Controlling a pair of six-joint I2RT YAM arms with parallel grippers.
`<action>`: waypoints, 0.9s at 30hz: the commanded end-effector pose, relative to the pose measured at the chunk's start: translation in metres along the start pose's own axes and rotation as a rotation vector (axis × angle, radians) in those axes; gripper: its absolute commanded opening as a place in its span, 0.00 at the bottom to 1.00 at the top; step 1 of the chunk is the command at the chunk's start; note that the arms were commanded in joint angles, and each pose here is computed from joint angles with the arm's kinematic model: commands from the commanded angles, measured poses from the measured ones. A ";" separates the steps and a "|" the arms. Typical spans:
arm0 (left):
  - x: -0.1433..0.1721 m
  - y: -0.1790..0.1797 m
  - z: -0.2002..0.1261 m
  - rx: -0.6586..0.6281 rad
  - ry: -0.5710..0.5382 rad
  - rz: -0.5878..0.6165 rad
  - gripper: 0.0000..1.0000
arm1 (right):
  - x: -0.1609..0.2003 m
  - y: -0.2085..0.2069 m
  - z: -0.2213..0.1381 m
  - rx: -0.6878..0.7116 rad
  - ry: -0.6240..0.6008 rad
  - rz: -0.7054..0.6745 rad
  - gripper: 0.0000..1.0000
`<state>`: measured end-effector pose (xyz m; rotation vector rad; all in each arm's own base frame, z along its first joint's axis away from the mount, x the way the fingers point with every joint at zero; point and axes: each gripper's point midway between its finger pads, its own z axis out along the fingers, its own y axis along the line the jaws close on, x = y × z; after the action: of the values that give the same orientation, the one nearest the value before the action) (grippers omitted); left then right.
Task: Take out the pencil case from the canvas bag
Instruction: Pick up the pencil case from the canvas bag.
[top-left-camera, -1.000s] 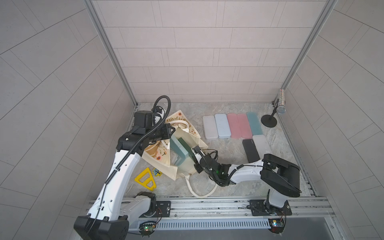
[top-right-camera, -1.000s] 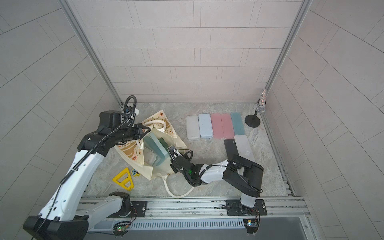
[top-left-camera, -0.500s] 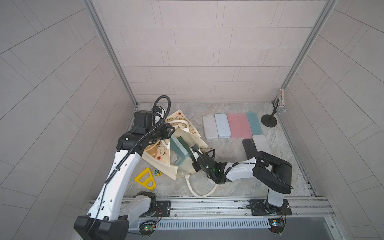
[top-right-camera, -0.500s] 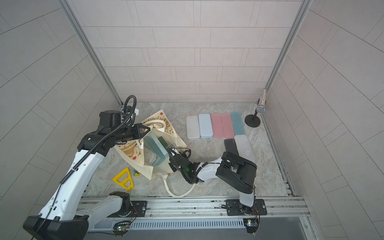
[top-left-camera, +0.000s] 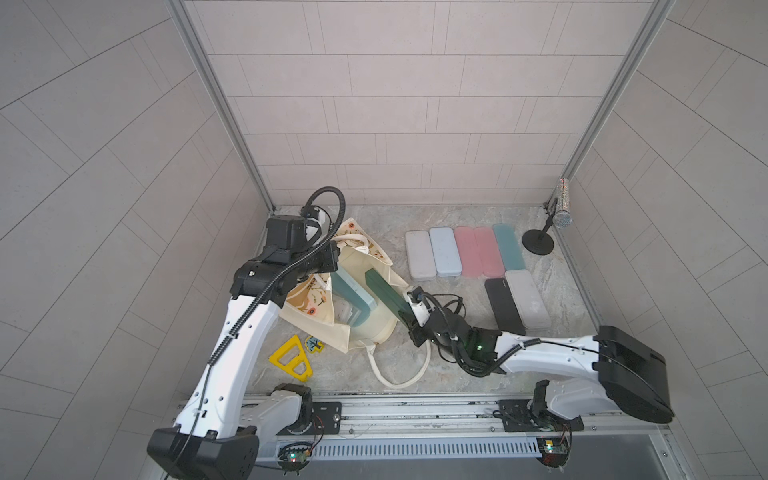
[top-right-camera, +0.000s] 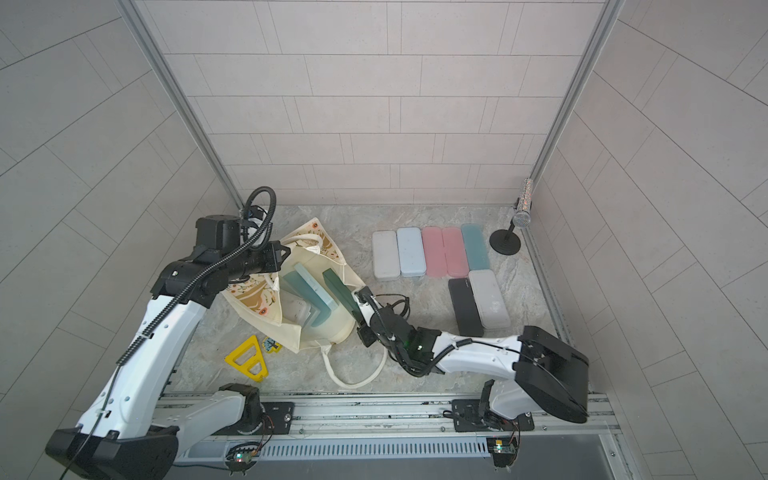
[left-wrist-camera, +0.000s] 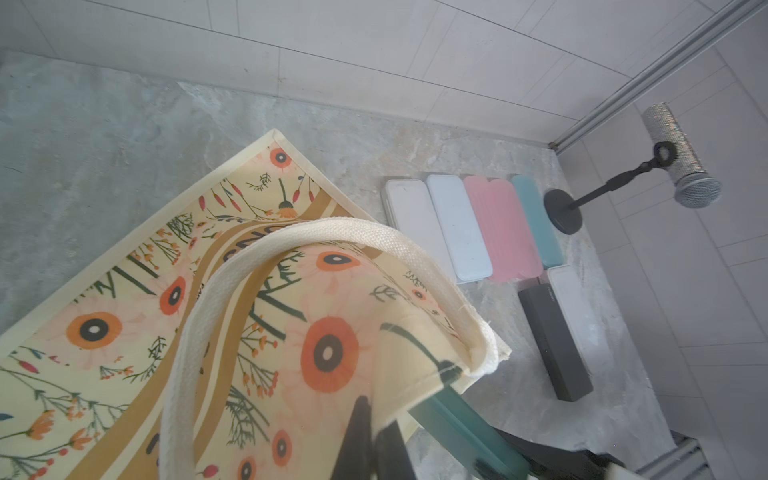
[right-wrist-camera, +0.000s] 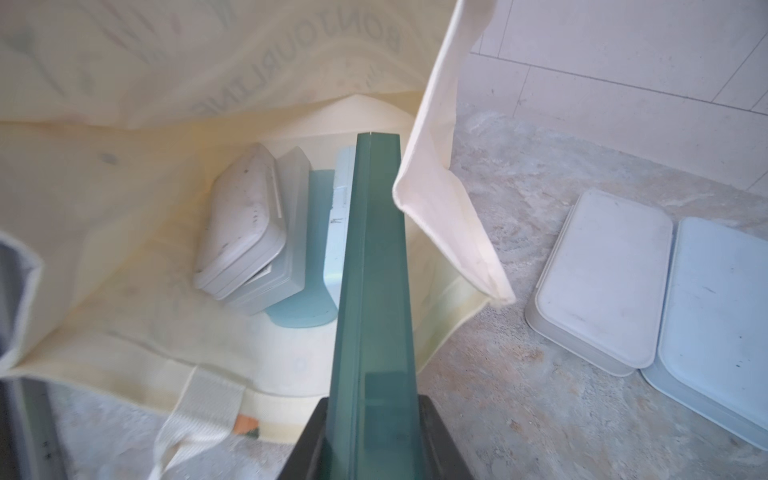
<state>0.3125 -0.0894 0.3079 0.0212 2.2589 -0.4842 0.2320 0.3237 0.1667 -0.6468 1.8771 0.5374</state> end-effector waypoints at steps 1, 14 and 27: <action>-0.030 0.005 -0.014 -0.067 -0.104 0.078 0.00 | 0.005 0.002 -0.026 -0.061 0.027 -0.033 0.18; -0.049 0.039 -0.031 -0.291 -0.180 0.139 0.00 | -0.006 -0.046 -0.097 0.085 0.004 -0.133 0.18; -0.061 0.043 -0.034 -0.316 -0.238 0.126 0.00 | 0.027 -0.101 -0.112 0.364 0.047 0.028 0.17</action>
<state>0.3281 -0.0338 0.3164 -0.0284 2.2156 -0.0577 0.2050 0.1855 0.1755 -0.5221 1.9456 0.2238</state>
